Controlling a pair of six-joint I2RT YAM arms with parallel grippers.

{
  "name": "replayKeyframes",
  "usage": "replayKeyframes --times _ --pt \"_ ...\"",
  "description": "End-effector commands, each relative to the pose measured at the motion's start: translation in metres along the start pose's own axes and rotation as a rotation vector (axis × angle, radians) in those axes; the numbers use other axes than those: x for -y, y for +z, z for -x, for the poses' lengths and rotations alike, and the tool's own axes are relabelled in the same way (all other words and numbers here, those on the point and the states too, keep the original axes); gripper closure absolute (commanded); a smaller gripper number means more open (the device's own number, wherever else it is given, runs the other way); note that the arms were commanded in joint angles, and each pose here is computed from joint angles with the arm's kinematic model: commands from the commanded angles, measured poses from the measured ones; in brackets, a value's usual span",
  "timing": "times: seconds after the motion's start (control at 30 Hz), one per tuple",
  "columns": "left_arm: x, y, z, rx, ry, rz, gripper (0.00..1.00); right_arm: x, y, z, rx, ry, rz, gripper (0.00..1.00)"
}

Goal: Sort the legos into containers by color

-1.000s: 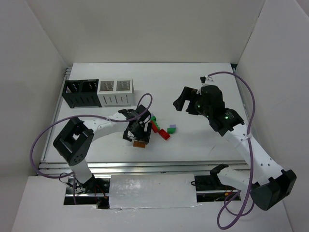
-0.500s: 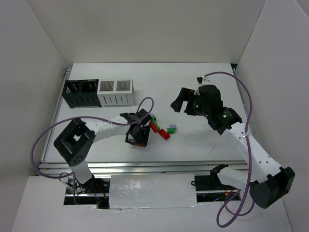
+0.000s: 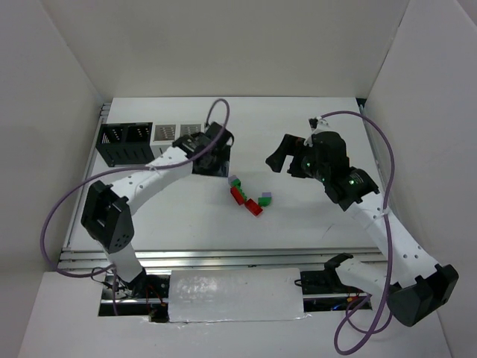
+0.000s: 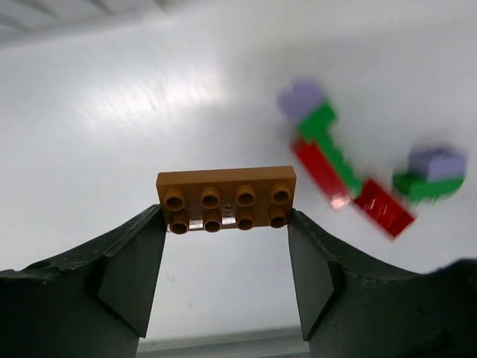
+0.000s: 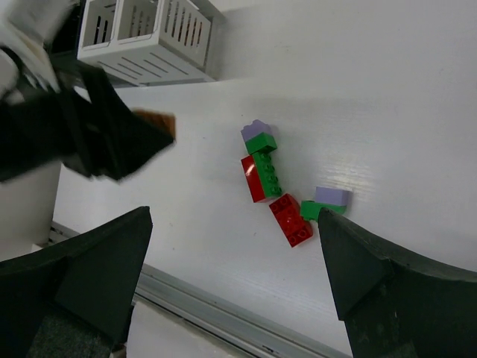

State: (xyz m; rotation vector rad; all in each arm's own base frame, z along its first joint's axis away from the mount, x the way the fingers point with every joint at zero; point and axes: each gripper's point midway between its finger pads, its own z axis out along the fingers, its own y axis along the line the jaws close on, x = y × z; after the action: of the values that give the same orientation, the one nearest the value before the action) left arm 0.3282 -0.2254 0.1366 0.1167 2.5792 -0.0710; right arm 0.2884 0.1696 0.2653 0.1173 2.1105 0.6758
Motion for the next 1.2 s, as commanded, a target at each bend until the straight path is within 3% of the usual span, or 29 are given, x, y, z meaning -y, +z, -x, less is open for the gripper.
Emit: replayKeyframes --times 0.0,0.17,0.27,0.5,0.63,0.73,0.9,1.0,1.17 --pt "-0.047 -0.009 0.065 0.096 -0.035 0.099 1.0 -0.008 -0.01 0.011 0.039 0.011 0.038 0.0" --pt "-0.077 0.01 0.141 0.155 -0.11 0.14 1.0 -0.008 -0.013 0.009 0.029 0.005 0.041 0.0" --pt "-0.089 0.027 0.164 0.153 -0.146 0.156 0.95 -0.008 -0.014 0.006 0.019 0.006 0.049 0.0" --pt "-0.122 0.06 0.172 0.134 -0.196 0.247 0.88 -0.009 -0.013 -0.004 -0.019 0.015 0.067 0.0" --pt "-0.128 0.057 0.172 0.156 -0.201 0.248 0.68 -0.01 -0.007 -0.01 -0.047 0.017 0.077 0.0" --pt "-0.126 0.05 0.176 0.174 -0.197 0.227 0.4 -0.013 -0.003 -0.011 -0.066 0.015 0.087 0.0" --pt "-0.125 0.041 0.176 0.184 -0.205 0.214 0.21 -0.015 0.005 -0.011 -0.087 0.013 0.094 0.01" --pt "-0.124 0.033 0.176 0.201 -0.212 0.198 0.0 -0.018 0.009 -0.013 -0.102 0.016 0.109 0.0" --pt "-0.12 0.004 0.189 0.26 -0.222 0.161 0.0 -0.016 0.018 -0.025 -0.154 0.003 0.116 0.0"
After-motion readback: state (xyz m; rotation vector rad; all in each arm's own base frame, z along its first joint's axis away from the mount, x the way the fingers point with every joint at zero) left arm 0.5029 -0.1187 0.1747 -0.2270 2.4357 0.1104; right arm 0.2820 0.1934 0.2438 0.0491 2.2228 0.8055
